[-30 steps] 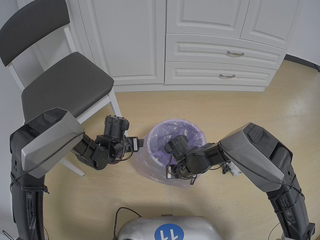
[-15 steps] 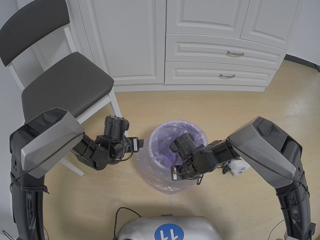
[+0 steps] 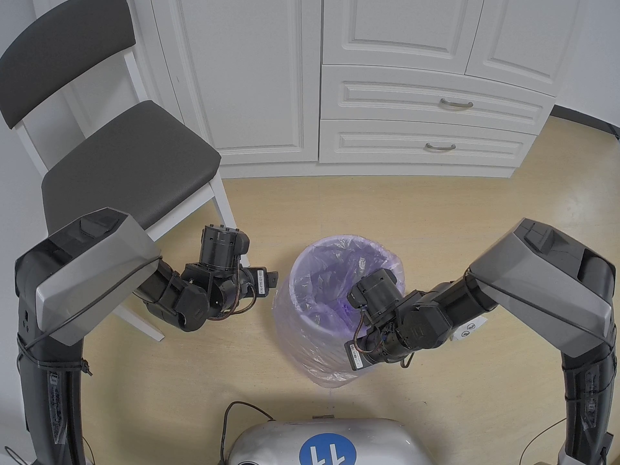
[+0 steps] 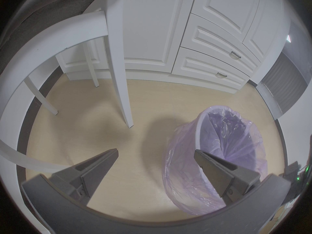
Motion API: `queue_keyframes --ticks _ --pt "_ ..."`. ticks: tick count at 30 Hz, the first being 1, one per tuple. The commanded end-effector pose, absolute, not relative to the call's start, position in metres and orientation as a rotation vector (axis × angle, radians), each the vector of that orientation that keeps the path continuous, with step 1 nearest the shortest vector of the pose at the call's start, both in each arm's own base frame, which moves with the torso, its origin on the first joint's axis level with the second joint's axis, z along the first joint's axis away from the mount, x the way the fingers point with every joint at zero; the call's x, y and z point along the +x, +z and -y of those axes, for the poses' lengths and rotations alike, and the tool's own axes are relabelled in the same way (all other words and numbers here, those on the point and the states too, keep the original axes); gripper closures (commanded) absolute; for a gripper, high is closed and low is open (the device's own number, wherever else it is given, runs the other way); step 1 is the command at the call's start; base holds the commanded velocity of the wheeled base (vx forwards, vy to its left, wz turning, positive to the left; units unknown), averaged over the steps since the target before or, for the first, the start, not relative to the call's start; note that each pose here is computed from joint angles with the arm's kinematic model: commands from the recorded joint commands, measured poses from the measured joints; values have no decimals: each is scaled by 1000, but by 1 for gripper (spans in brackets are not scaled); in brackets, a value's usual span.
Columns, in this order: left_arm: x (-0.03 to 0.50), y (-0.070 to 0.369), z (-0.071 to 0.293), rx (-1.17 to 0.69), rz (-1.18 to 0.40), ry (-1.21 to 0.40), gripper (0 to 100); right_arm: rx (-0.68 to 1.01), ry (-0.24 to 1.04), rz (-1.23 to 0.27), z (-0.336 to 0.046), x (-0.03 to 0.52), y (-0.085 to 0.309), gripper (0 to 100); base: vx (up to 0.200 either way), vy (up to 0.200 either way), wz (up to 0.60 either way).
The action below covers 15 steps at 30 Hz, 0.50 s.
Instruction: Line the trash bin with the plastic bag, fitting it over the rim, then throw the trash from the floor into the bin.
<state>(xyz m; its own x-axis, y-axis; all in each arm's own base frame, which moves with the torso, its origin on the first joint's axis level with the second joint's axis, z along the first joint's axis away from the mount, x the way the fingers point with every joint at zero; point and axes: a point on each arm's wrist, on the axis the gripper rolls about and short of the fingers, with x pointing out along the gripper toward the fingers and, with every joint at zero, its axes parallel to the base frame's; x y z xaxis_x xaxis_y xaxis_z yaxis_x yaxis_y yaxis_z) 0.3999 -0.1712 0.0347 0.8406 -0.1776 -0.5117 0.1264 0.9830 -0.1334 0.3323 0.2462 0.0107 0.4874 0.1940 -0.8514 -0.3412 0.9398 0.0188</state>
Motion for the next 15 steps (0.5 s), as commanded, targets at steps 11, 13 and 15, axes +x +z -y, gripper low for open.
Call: queue_keyframes --ticks 11,13,15 --pt "398 46 170 -96 -527 -167 0 -157 382 -935 -236 316 45 100 0 0 0" --pt "398 46 170 -96 -527 -167 0 -145 383 -915 -236 319 44 100 0 0 0" --pt "398 46 170 -96 -527 -167 0 -140 385 -902 -237 320 45 100 0 0 0"
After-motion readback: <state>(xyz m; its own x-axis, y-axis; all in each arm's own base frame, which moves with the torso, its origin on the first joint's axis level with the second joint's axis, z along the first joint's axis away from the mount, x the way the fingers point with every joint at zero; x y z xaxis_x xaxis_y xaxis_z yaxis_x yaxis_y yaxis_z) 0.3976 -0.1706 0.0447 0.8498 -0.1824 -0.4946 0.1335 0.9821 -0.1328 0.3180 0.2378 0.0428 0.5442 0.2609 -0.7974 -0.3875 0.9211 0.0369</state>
